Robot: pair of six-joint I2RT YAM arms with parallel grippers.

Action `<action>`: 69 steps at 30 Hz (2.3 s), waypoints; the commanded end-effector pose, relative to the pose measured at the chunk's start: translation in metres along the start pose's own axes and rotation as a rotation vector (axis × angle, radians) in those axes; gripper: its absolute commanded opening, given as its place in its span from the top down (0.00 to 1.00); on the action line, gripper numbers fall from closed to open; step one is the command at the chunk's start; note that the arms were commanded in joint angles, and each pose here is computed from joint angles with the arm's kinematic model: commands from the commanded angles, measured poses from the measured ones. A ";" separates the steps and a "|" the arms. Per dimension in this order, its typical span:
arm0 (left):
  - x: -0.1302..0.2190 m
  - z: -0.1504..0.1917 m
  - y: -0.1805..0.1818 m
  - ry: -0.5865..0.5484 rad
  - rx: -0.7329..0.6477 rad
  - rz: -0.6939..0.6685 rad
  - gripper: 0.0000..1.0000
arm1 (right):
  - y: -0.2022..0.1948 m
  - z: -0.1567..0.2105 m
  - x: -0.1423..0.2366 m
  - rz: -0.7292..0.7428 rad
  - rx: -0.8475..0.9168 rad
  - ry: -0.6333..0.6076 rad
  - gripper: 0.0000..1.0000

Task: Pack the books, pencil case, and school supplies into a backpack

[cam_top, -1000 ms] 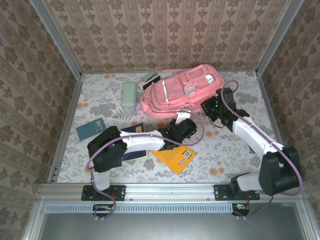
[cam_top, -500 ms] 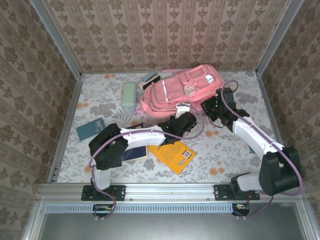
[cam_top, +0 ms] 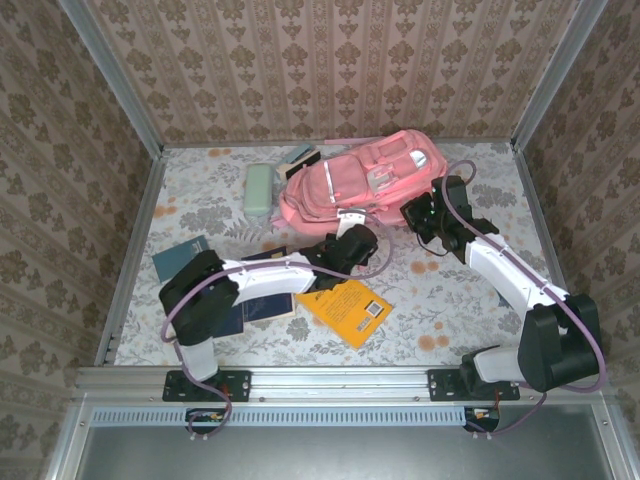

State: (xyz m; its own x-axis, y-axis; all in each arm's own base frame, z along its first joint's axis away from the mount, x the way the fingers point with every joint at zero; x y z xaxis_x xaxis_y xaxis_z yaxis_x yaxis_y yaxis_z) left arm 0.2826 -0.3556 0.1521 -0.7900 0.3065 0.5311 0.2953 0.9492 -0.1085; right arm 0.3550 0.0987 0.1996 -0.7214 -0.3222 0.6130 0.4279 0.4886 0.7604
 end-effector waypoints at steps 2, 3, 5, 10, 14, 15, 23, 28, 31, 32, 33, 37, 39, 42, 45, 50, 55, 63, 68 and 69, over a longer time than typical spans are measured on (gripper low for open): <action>0.010 -0.006 0.054 -0.003 0.071 -0.126 1.00 | -0.002 -0.015 0.017 -0.015 0.019 -0.052 1.00; 0.011 -0.005 0.061 0.003 0.076 -0.136 1.00 | -0.005 -0.016 0.017 -0.006 0.023 -0.054 1.00; 0.013 -0.002 0.076 0.019 0.078 -0.158 1.00 | -0.012 -0.021 0.018 0.010 0.025 -0.062 1.00; 0.012 0.005 0.112 0.075 0.098 -0.174 1.00 | -0.030 -0.033 0.020 0.038 0.026 -0.078 1.00; 0.007 0.002 0.117 0.123 0.061 -0.096 1.00 | -0.039 -0.045 0.017 0.064 0.052 -0.088 1.00; 0.006 0.000 0.110 0.128 0.038 -0.054 1.00 | -0.039 -0.048 0.015 0.064 0.062 -0.088 1.00; -0.001 0.000 0.046 0.199 -0.054 0.184 1.00 | -0.044 -0.073 0.000 0.157 0.159 -0.079 0.66; -0.005 0.009 0.025 0.249 -0.046 0.274 1.00 | -0.049 -0.066 -0.001 0.159 0.166 -0.042 0.52; -0.006 0.010 0.014 0.286 -0.043 0.327 0.91 | -0.056 -0.058 -0.001 0.164 0.148 -0.009 0.46; -0.007 0.011 0.010 0.301 -0.040 0.350 0.87 | -0.059 -0.054 0.000 0.179 0.146 -0.002 0.41; -0.007 0.011 0.006 0.311 -0.038 0.372 0.83 | -0.063 -0.051 0.001 0.195 0.146 0.008 0.39; -0.012 0.011 -0.010 0.352 -0.027 0.428 0.73 | -0.076 -0.036 0.011 0.236 0.173 0.018 0.32; -0.014 0.012 -0.015 0.364 -0.018 0.447 0.72 | -0.085 -0.031 0.014 0.255 0.178 0.021 0.31; -0.016 0.012 -0.022 0.386 -0.017 0.476 0.69 | -0.093 -0.026 0.018 0.265 0.183 0.025 0.29; -0.016 0.015 -0.027 0.414 -0.029 0.490 0.68 | -0.098 -0.021 0.017 0.266 0.184 0.041 0.27; -0.018 0.023 -0.031 0.471 -0.040 0.500 0.63 | -0.101 -0.018 0.013 0.267 0.185 0.065 0.25; -0.023 0.029 -0.035 0.492 -0.079 0.484 0.63 | -0.102 -0.017 0.011 0.262 0.183 0.070 0.25; -0.039 0.036 -0.036 0.496 -0.193 0.390 0.62 | -0.100 -0.018 0.009 0.253 0.182 0.079 0.25; -0.047 0.042 -0.034 0.503 -0.237 0.363 0.61 | -0.099 -0.018 0.007 0.249 0.176 0.083 0.26; -0.049 0.043 -0.034 0.507 -0.247 0.360 0.61 | -0.098 -0.019 0.006 0.248 0.176 0.083 0.25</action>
State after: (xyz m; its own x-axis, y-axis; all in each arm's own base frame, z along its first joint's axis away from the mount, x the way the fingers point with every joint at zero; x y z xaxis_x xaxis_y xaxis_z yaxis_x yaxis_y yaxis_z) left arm 0.2821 -0.3996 0.0937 -0.2669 0.5103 0.8176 0.6303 0.7342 -0.2524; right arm 0.3167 0.0302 0.1335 -0.5623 -0.2187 0.7975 0.4957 0.6828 0.5367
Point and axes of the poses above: each hand's point on the last joint's axis, 136 mm out from that joint toward the fingers, its own x axis back along the fingers, its own y axis along the line the jaws close on, z = x × y, the point moved 4 cm from there along x, back along the fingers, and after that the axes turned 2 degrees about x, right-handed, at the moved point
